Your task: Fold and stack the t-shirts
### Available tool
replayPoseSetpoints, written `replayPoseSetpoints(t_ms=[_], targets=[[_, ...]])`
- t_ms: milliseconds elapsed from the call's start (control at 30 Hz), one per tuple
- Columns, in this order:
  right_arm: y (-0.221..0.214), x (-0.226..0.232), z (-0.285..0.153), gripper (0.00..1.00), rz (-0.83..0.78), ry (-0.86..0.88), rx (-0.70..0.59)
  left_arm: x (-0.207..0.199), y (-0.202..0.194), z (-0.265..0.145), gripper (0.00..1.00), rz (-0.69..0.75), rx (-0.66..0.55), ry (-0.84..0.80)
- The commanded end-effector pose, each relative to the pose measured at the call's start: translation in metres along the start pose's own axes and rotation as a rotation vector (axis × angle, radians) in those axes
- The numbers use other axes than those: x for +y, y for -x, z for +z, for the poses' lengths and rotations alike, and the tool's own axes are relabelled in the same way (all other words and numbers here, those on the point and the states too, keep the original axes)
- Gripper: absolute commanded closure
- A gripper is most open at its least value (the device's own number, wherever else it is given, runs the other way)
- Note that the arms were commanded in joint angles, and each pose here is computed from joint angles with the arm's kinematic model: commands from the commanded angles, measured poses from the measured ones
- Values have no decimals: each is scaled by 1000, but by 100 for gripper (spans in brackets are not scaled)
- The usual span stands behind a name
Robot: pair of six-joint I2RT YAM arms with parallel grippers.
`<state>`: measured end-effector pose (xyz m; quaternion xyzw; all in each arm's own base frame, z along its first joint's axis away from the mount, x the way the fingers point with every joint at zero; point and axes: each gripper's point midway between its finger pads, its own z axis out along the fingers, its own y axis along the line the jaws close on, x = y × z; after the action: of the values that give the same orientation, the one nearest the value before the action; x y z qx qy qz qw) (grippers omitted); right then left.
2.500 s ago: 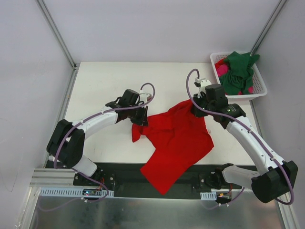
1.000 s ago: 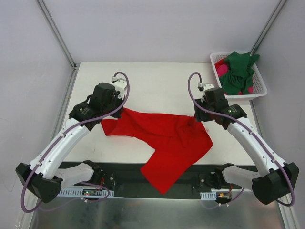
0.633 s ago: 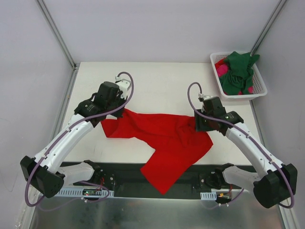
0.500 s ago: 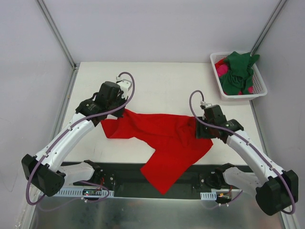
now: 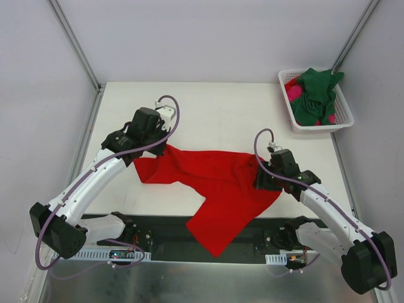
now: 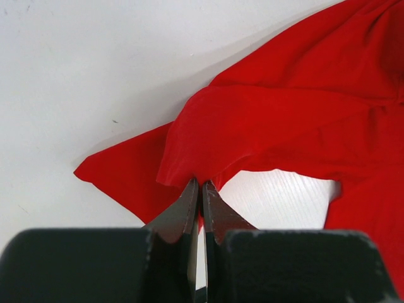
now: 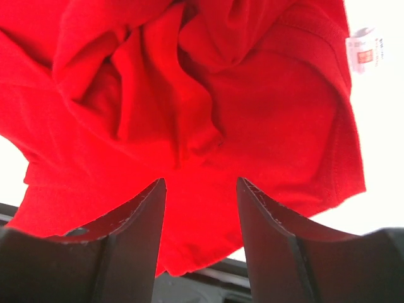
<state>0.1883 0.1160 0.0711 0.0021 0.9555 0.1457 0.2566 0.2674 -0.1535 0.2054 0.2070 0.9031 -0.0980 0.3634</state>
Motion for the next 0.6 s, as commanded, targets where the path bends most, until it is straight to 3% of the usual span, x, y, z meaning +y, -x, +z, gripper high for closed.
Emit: replayPoseSetpoints(t_ms=[0, 567], targets=[[3, 7, 11, 48, 24, 36, -23, 3, 10, -6, 100, -1, -45, 0], [0, 5, 42, 50, 13, 27, 15, 3, 6, -3, 100, 0, -37, 4]])
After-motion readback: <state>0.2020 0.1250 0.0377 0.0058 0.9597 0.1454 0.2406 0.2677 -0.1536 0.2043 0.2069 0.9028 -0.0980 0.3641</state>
